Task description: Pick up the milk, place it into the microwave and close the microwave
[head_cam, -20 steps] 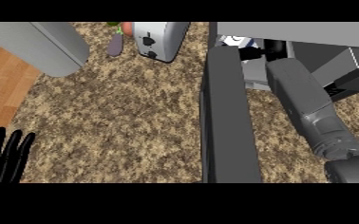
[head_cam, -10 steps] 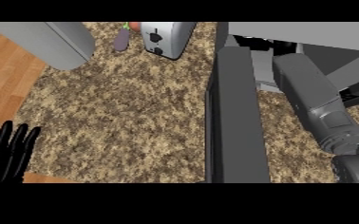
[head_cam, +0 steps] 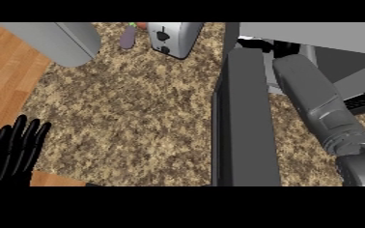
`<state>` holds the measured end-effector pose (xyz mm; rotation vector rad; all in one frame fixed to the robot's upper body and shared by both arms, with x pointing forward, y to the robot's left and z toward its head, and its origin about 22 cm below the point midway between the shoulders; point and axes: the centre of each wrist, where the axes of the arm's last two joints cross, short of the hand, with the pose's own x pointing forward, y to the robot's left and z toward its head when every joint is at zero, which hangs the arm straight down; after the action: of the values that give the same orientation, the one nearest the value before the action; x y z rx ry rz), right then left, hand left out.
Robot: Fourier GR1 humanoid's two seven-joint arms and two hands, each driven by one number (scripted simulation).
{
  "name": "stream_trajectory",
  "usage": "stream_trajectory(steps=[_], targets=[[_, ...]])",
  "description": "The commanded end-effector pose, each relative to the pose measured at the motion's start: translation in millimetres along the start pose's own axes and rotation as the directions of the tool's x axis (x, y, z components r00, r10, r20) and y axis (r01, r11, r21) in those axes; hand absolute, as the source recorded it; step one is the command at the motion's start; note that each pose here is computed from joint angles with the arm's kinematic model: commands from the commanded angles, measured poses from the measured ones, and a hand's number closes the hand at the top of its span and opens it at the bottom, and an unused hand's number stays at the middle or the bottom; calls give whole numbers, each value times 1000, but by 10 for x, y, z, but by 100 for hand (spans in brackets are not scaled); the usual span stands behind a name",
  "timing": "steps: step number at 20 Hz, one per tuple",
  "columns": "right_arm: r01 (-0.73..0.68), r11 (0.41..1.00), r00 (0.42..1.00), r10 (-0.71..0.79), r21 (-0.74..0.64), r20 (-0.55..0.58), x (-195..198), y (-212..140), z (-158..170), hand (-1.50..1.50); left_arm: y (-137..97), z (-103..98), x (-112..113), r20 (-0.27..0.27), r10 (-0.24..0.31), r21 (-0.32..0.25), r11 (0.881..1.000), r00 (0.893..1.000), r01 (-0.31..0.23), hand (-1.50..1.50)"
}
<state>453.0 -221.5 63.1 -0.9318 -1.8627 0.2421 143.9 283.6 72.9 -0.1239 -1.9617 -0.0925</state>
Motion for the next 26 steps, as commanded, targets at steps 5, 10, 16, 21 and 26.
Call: stream_trajectory(steps=[5,10,16,21,26], targets=[[193,974,980,-187,120,-62,238,107,-75,-150,-114,-110,-41,3,17,-32,999,1000,-17,-150],[255,958,965,-242,132,-104,76,145,86,-150,-129,-124,-52,-3,-7,-33,999,1000,7,-150],[253,957,965,-239,142,-107,-53,76,120,-150,-231,-170,-63,11,-3,-45,999,1000,4,-150],[254,958,964,-240,135,-115,-217,20,208,-150,-285,-194,-64,-1,-3,-42,999,1000,3,-150],[285,944,956,-268,164,-118,-253,-27,191,-150,-403,-219,-95,-5,13,-69,998,1000,-13,-150]])
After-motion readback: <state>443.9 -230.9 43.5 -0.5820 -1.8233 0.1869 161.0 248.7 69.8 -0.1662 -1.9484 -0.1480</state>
